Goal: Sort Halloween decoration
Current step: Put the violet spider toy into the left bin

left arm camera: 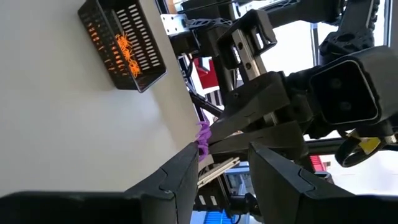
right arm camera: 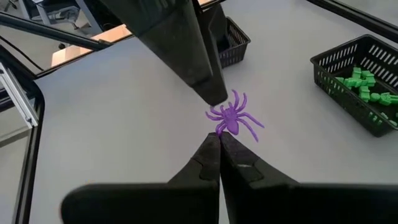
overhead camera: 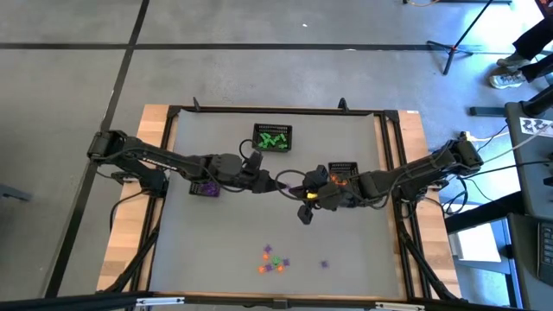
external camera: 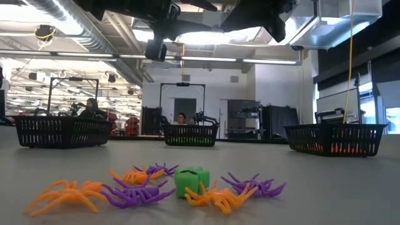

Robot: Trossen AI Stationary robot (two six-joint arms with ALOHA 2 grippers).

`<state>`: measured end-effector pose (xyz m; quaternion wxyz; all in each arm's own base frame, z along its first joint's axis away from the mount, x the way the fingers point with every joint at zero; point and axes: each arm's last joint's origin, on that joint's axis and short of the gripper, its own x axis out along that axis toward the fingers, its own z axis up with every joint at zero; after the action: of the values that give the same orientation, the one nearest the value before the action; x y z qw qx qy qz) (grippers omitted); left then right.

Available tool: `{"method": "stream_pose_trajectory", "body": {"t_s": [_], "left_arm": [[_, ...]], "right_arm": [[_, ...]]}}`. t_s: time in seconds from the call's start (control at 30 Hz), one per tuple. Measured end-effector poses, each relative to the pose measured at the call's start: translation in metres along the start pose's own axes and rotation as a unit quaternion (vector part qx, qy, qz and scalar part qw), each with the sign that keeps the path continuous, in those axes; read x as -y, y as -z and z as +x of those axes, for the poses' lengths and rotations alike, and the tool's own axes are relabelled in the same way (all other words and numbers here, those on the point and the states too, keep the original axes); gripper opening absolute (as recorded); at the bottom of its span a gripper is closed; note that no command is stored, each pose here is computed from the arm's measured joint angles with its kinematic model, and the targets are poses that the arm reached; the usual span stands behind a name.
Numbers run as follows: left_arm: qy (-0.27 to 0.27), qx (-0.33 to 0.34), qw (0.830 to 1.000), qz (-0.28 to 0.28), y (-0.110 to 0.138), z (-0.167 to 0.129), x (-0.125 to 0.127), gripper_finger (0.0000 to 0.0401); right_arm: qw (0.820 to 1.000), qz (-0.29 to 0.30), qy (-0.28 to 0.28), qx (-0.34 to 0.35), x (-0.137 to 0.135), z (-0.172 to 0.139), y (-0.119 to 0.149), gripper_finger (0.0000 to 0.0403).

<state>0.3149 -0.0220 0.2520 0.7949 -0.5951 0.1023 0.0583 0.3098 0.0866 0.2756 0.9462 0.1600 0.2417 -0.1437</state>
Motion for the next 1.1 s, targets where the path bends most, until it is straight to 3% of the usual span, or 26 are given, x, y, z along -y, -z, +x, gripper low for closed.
{"method": "stream_pose_trajectory", "body": {"t_s": [0.33, 0.6, 1.1], "left_arm": [[-0.006, 0.012, 1.0, 0.02, -0.0006, 0.0, -0.0006, 0.0134], [-0.052, -0.003, 0.998, 0.035, 0.0023, -0.0005, -0.0098, 0.0134], [-0.05, 0.011, 0.998, 0.043, 0.0011, -0.0005, -0.0088, 0.0134]], "right_arm": [[1.0, 0.003, -0.003, 0.006, -0.0007, 0.0, -0.0012, 0.0001], [1.0, -0.002, -0.004, -0.007, -0.0001, 0.0, 0.0011, 0.0001], [1.0, 0.01, -0.009, 0.016, -0.0023, 0.0001, -0.003, 0.0]]}}
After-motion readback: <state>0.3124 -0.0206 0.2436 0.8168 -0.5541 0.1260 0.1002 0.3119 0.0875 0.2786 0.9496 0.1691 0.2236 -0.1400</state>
